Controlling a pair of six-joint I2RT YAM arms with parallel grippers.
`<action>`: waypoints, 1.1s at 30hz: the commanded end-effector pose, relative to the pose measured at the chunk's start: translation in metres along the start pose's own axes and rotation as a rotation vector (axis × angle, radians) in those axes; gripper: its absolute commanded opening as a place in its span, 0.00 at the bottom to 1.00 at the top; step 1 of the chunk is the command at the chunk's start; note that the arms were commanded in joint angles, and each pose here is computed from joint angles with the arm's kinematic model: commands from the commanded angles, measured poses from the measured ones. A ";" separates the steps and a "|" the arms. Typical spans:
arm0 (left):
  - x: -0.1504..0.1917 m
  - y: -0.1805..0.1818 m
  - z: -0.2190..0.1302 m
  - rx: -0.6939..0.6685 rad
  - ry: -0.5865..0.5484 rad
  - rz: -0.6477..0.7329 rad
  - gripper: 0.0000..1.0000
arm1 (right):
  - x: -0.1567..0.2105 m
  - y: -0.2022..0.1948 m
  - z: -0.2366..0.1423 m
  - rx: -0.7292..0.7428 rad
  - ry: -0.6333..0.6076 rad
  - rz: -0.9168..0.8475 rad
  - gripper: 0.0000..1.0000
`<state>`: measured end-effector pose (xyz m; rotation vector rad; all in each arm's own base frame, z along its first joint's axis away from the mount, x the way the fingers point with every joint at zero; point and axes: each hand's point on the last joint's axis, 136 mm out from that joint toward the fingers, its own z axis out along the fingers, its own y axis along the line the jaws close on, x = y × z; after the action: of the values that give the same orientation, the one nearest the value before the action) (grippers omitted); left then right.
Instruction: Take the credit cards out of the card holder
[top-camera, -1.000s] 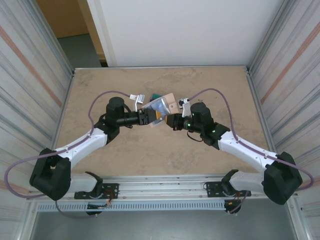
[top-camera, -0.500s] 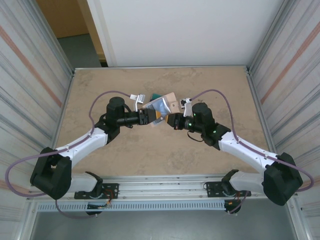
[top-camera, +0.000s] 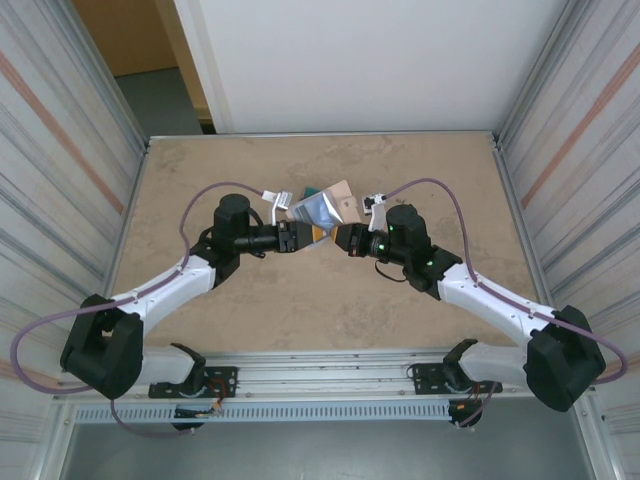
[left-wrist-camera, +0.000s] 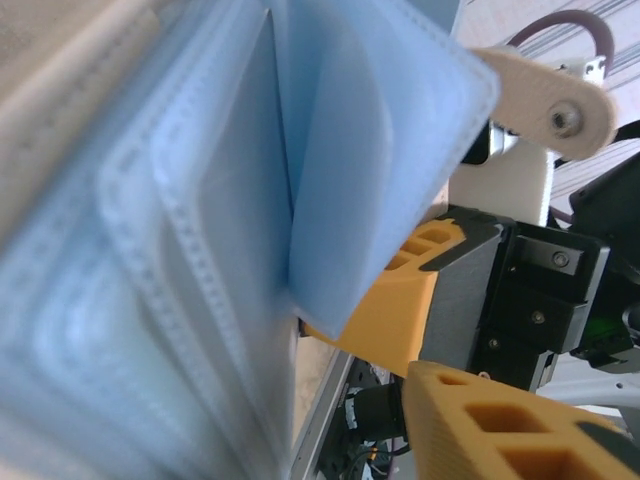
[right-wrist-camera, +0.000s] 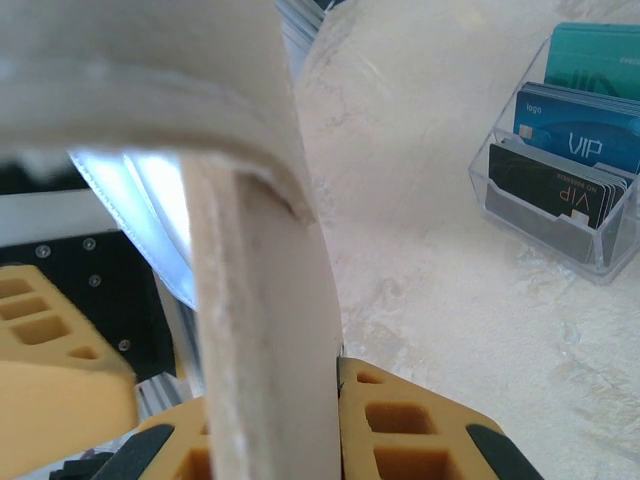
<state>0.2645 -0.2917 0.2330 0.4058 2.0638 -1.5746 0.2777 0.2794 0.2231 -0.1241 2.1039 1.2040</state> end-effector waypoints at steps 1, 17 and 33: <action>0.000 -0.021 -0.002 0.060 0.043 0.065 0.43 | -0.016 0.003 -0.007 -0.004 -0.073 0.010 0.14; -0.002 -0.019 -0.011 -0.004 0.028 0.116 0.18 | -0.013 0.004 -0.009 -0.007 -0.065 0.001 0.15; -0.003 -0.017 -0.017 -0.100 0.088 0.160 0.04 | -0.013 0.018 -0.026 0.110 -0.058 -0.259 0.98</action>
<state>0.2569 -0.2825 0.2320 0.5355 2.1699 -1.4015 0.2673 0.2700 0.2326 -0.2325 2.0843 1.0005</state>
